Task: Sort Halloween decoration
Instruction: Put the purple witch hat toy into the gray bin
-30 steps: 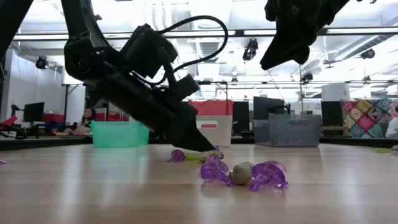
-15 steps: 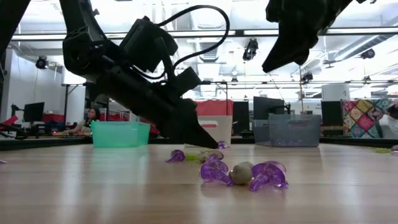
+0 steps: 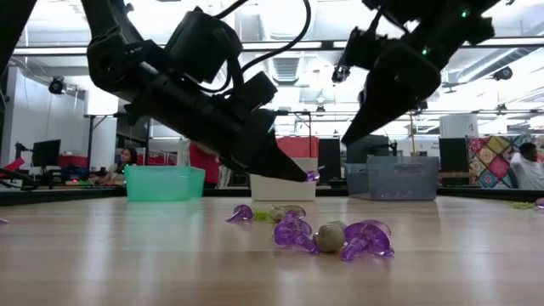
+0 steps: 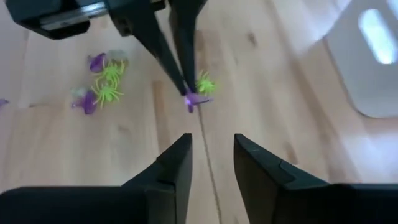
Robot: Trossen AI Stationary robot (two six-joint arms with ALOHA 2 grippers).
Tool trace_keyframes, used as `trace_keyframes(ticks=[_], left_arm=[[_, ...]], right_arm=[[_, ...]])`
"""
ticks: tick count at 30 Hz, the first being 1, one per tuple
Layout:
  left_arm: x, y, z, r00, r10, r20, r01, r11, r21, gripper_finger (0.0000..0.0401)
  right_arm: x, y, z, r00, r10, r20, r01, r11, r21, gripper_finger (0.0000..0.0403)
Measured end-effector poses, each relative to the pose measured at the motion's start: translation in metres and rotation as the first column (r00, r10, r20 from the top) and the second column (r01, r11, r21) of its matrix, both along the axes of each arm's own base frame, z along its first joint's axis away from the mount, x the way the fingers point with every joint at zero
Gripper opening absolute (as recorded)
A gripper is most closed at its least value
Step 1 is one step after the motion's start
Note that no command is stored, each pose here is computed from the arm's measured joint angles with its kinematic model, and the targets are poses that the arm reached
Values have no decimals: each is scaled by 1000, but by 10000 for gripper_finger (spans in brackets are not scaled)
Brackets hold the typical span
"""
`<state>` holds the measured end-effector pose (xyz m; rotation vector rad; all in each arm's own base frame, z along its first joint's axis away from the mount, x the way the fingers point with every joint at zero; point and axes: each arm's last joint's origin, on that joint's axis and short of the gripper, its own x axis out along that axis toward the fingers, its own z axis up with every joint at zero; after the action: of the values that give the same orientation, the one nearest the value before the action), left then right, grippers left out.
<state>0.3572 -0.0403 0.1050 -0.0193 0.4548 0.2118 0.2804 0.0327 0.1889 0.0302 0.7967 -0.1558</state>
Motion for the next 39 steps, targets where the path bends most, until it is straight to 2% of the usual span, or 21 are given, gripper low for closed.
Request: trace_keyframes(ticks=[5, 11, 23, 28, 36, 39], left_arm=[[4, -1, 4, 1000, -2, 18, 2, 1000, -3, 0], [7, -2, 7, 1000, -3, 29, 4, 1000, -4, 0], [11, -3, 11, 999, -7, 40, 7, 1000, 1, 0], [10, -4, 11, 999, -15, 38, 15, 1000, 10, 0], [10, -5, 11, 999, -17, 37, 17, 1000, 11, 0], [10, -5, 11, 999, -17, 37, 17, 1000, 11, 0]], right_arm=[[13, 2, -16, 1000, 26, 8, -26, 1000, 5, 130], [21, -1, -30, 1000, 15, -3, -15, 1000, 3, 133], [26, -2, -31, 999, 31, 29, -31, 999, 22, 129], [27, -3, -32, 999, 32, 26, -32, 999, 19, 103], [27, -3, -33, 999, 41, 21, -41, 999, 10, 22], [27, -3, -33, 999, 44, 20, -44, 999, 8, 11]])
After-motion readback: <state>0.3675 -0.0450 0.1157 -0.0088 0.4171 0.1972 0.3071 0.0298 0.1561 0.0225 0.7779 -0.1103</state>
